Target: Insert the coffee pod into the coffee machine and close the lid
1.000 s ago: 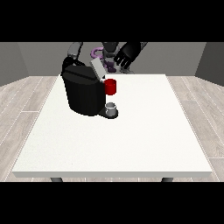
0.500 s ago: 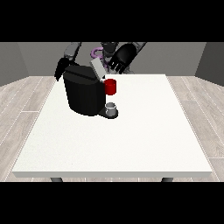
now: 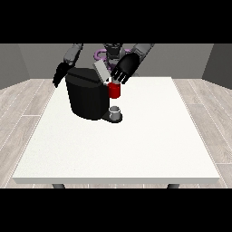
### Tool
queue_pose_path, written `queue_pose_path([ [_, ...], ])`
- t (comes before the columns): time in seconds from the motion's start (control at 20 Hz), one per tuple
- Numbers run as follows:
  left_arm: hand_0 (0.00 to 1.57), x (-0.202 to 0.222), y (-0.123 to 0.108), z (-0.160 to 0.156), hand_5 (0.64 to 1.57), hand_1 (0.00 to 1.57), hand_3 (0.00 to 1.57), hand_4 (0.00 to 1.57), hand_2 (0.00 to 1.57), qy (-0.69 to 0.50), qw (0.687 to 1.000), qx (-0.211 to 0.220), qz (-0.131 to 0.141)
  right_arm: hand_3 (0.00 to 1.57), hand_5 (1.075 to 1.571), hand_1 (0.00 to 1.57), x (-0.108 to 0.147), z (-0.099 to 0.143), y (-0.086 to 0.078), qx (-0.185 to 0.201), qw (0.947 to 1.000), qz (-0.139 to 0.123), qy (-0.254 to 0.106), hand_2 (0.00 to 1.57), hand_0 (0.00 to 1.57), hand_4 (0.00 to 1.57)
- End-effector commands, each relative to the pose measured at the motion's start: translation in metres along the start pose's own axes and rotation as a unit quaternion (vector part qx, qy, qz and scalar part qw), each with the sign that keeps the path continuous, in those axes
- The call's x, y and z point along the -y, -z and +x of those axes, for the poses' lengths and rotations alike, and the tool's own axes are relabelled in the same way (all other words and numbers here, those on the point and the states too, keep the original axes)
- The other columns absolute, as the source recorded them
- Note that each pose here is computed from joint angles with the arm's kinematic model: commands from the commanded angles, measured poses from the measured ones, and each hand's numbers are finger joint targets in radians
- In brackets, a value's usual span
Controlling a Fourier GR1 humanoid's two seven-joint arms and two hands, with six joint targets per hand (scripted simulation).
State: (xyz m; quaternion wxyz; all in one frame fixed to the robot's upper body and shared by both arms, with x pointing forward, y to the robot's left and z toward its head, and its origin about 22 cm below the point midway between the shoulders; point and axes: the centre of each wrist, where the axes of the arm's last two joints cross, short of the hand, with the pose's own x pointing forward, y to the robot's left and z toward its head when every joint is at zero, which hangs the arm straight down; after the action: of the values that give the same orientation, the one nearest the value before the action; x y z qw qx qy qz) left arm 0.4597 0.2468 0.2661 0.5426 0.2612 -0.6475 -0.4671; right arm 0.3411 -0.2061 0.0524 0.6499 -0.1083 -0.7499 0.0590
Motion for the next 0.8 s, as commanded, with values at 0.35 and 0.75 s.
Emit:
queue_pose_path([
  [0.35,1.19,0.020,0.009,0.008,1.571,1.19,1.20,0.42,1.25,0.005,1.000,0.016,-0.009,0.00,1.571,0.00,-0.001,-0.009,-0.003,-0.001,0.9998,-0.017,-0.005,0.00,0.00,0.03],
  [0.75,1.23,-0.017,0.004,0.019,1.571,1.23,1.21,0.39,1.27,0.013,0.999,0.023,0.026,0.00,1.571,0.00,-0.006,0.001,0.005,0.009,0.9998,-0.015,0.010,0.00,0.00,0.00],
])
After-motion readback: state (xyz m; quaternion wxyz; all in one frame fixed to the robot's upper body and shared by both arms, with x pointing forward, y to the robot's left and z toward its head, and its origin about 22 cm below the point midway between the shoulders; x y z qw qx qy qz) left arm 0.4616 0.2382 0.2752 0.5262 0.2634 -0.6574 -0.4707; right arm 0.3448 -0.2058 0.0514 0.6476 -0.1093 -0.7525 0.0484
